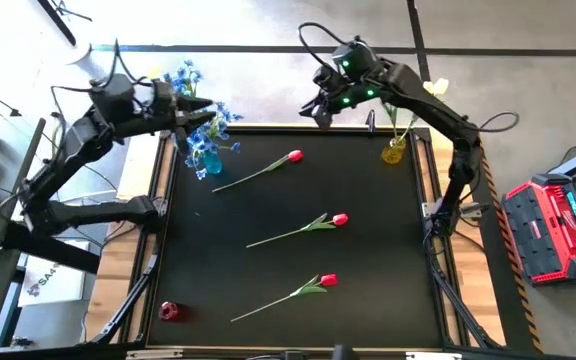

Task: Sort flowers into vase by color
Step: Put the top red flower into the red vase

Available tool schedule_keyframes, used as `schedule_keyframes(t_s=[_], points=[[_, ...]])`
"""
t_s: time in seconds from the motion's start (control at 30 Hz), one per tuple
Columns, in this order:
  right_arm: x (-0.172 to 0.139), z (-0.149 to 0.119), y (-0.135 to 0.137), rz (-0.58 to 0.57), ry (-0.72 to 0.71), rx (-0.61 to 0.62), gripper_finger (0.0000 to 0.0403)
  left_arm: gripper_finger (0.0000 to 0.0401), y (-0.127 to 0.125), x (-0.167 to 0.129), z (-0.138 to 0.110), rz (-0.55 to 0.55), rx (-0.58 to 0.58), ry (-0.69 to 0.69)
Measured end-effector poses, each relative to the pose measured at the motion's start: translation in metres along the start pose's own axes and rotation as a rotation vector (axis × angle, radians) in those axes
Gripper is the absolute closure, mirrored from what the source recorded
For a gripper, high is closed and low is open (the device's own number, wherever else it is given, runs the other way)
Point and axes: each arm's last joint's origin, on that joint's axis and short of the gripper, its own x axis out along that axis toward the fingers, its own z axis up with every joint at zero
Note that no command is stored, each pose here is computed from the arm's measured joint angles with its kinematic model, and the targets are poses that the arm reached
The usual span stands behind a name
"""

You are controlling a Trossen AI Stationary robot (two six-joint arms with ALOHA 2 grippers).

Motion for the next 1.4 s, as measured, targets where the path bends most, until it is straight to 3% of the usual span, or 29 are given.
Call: schedule_keyframes(t_s=[0.2,0.37,0.83,1.4], points=[[-0.022,-0.004,0.016,-0.061,0.005,-0.024,0.0315,0.0261,-0.016,0.025,0.001,-0.039,0.015,-0.003],[-0.029,-0.018,0.015,-0.188,0.135,0.01,0.0315,0.0261,-0.037,0.038,0.004,-0.106,0.042,-0.046],[-0.031,-0.024,0.014,-0.192,0.206,-0.003,0.0315,0.0261,-0.102,0.098,-0.018,-0.2,0.098,0.039],[-0.021,-0.026,0.008,-0.212,0.238,0.006,0.0315,0.0261,-0.135,0.16,-0.069,-0.254,0.048,0.265]])
